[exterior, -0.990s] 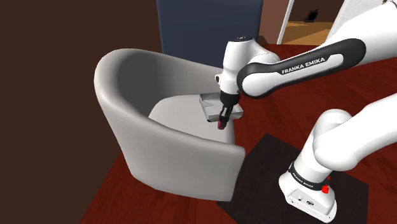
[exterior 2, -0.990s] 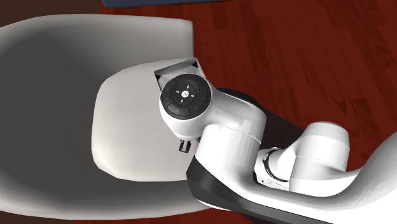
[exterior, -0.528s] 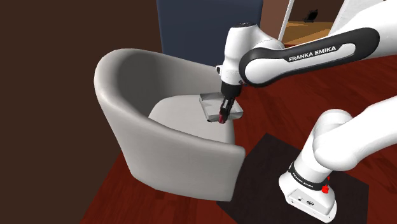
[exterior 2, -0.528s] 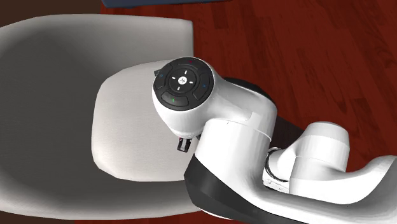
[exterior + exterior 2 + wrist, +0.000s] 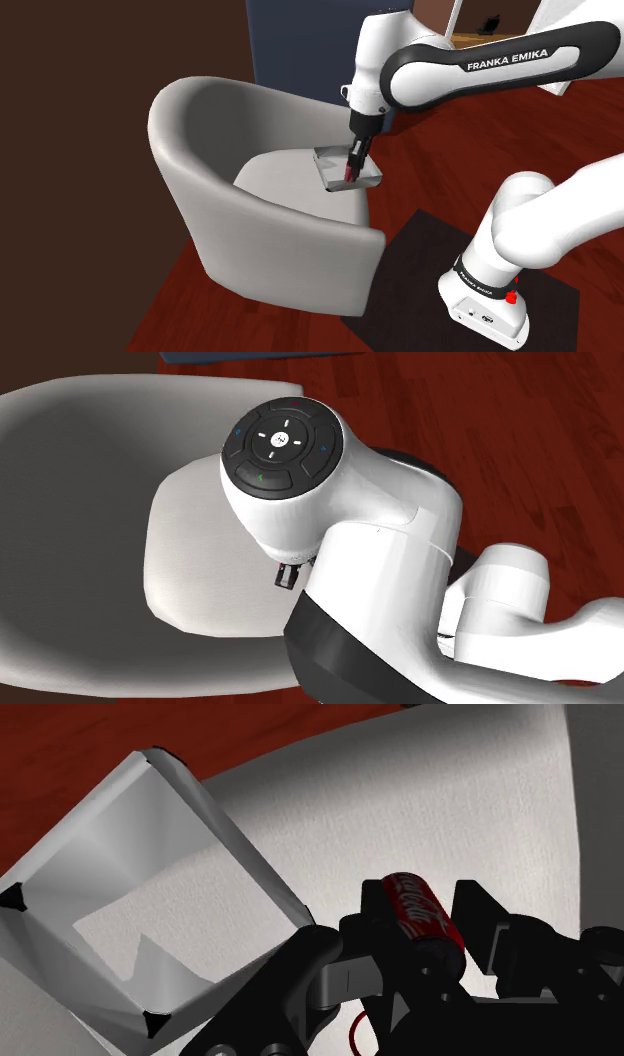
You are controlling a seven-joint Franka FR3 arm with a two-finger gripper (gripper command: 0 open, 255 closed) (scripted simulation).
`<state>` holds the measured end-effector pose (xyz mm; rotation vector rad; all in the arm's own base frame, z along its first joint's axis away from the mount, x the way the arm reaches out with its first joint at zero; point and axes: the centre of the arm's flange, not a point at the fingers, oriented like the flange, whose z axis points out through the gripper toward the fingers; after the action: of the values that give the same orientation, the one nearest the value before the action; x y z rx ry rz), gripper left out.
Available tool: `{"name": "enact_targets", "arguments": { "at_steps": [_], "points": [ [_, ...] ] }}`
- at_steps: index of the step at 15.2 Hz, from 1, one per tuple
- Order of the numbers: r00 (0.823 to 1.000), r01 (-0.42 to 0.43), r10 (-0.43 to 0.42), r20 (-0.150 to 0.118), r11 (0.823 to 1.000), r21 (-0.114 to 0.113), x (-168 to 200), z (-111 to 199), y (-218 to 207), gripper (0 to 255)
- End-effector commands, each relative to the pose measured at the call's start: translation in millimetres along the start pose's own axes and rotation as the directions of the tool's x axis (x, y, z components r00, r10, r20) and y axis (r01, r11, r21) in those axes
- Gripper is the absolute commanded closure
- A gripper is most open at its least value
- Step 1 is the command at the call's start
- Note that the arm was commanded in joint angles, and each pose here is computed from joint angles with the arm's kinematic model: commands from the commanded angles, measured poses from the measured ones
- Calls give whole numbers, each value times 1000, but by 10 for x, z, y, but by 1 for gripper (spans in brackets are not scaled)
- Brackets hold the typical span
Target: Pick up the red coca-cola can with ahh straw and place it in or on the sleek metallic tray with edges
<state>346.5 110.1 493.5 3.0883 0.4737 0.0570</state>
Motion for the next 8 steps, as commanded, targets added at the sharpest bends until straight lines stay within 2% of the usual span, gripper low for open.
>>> {"name": "enact_targets", "arguments": {
  "at_steps": [1,8],
  "points": [
    [1000,0,0,0,1000,0,56,-25,125,255],
    [1000,0,0,0,1000,0,387,49,984,255]
  ]
}}
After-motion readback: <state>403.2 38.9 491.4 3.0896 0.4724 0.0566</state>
